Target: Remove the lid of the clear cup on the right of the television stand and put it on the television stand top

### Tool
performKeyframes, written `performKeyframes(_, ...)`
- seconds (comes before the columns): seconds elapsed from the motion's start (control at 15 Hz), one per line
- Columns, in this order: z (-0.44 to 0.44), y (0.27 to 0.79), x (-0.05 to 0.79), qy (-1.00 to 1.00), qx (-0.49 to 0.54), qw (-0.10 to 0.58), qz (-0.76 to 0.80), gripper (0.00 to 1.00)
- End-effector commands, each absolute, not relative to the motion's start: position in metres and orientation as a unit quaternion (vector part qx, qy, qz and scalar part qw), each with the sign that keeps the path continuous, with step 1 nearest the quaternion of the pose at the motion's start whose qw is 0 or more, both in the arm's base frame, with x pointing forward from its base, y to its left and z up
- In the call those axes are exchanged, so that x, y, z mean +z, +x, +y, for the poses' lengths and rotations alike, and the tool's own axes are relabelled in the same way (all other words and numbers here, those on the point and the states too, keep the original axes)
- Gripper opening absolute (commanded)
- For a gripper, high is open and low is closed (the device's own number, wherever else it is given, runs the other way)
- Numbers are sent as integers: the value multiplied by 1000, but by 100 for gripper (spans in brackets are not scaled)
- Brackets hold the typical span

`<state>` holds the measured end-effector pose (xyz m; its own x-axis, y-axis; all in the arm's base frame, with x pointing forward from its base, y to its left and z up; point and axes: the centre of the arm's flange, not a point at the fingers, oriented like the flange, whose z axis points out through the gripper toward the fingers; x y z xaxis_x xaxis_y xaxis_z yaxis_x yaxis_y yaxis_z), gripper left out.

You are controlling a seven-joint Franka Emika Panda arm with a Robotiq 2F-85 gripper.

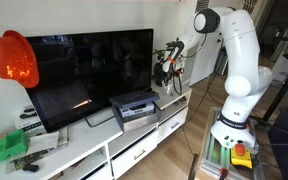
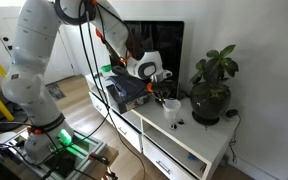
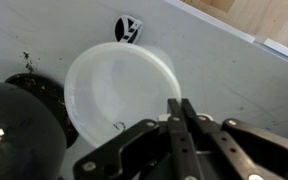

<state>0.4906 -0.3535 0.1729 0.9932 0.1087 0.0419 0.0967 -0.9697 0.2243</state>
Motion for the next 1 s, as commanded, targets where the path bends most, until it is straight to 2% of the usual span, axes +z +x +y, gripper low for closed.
performKeyframes(0.0, -357, 491, 183, 988, 38, 139, 57, 2)
performKeyframes(0.53, -353, 492, 179, 990, 22, 126, 63, 7)
performKeyframes(0.6, -353, 492, 178, 990, 20, 127, 64, 25)
performKeyframes(0.67, -353, 492, 177, 990, 20, 128, 64, 5)
performKeyframes(0.73, -353, 492, 176, 990, 19, 128, 64, 6)
performKeyframes(0.87, -352, 491, 178, 989, 20, 129, 64, 0)
performKeyframes(0.93, -352, 491, 181, 989, 22, 130, 64, 2)
